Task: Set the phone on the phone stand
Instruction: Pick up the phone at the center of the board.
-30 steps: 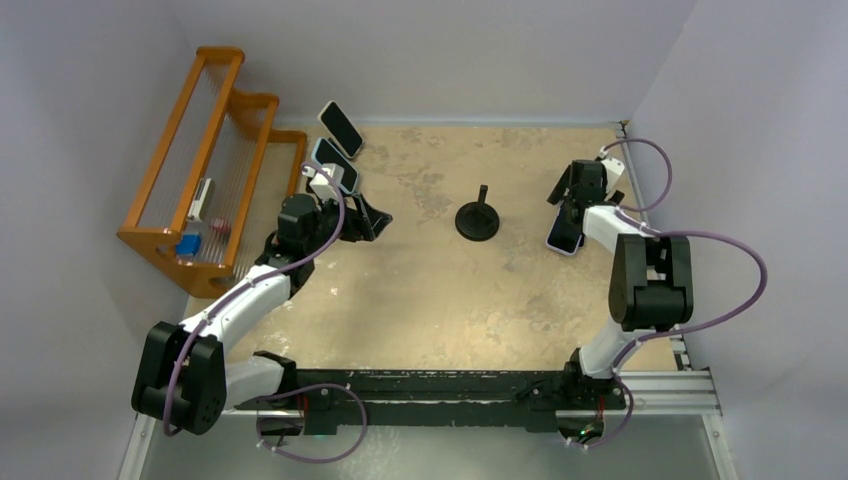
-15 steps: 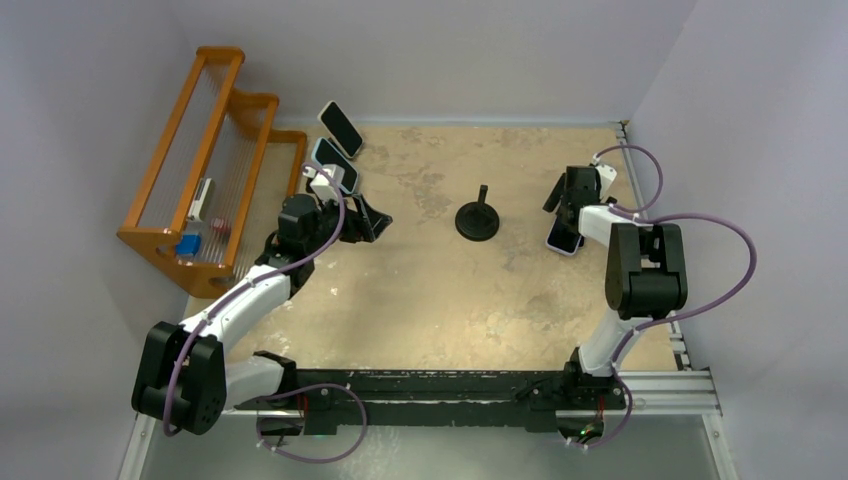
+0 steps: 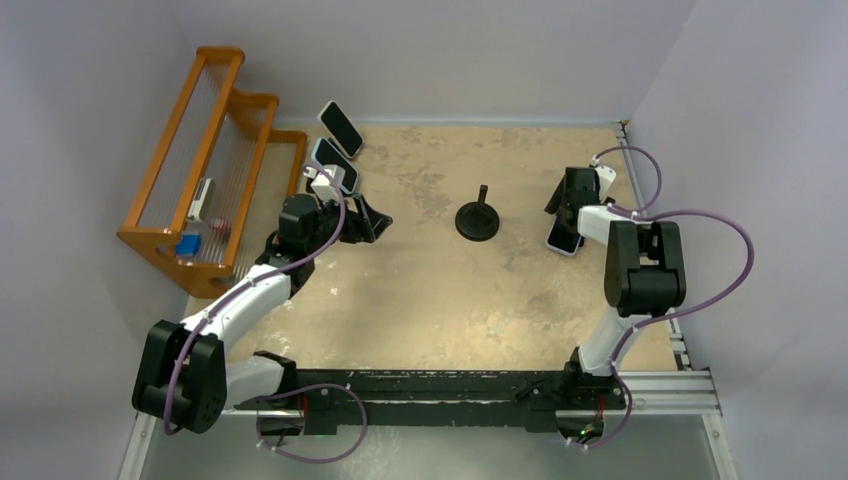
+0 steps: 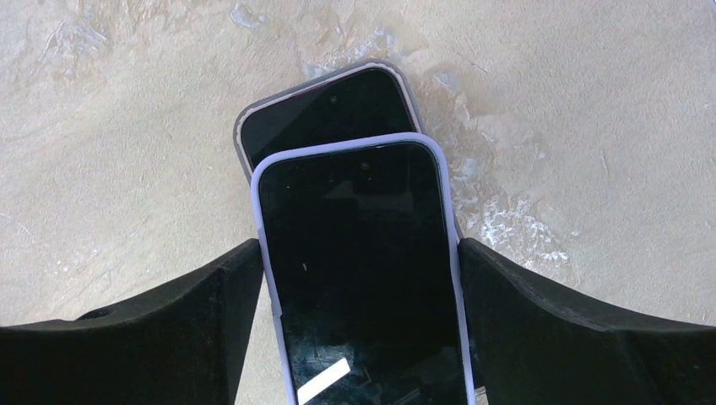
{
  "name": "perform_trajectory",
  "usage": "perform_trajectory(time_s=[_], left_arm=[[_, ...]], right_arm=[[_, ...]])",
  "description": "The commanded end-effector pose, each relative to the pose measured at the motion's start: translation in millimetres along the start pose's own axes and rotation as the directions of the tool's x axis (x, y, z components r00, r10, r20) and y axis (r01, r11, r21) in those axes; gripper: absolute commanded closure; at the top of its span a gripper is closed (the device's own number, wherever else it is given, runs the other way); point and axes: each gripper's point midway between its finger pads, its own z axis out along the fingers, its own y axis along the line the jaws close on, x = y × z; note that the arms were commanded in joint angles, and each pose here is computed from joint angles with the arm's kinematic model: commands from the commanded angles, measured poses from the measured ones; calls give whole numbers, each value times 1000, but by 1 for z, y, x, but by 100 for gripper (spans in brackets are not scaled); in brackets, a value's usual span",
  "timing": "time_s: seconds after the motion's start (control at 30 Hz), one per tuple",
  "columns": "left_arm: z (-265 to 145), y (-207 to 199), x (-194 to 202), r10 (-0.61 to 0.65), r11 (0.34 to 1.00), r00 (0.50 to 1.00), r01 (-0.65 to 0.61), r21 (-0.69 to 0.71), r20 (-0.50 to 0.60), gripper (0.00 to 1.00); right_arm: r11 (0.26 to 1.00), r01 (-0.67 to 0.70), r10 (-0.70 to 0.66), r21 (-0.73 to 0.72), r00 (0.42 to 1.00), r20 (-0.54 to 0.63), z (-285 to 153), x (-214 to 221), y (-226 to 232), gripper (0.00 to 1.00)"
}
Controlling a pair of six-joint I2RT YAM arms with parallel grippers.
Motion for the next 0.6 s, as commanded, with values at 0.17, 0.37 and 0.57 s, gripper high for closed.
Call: perform_trajectory(time_s=[0.17,0.37,0.57], left_arm=[[1,-16,-22,19,999,999,-22,45,49,23],[0,-16,-23,22,999,998,-24,43,52,23],[1,-17,-23,20,999,998,-23,50,52,23]], right_arm=[[1000,-7,7,12,1000,-19,9,6,0,36],[999,-4,5,-37,1000,27,1,-8,8,55],[989,5,12,-148,993,119,-32,-40,22,61]])
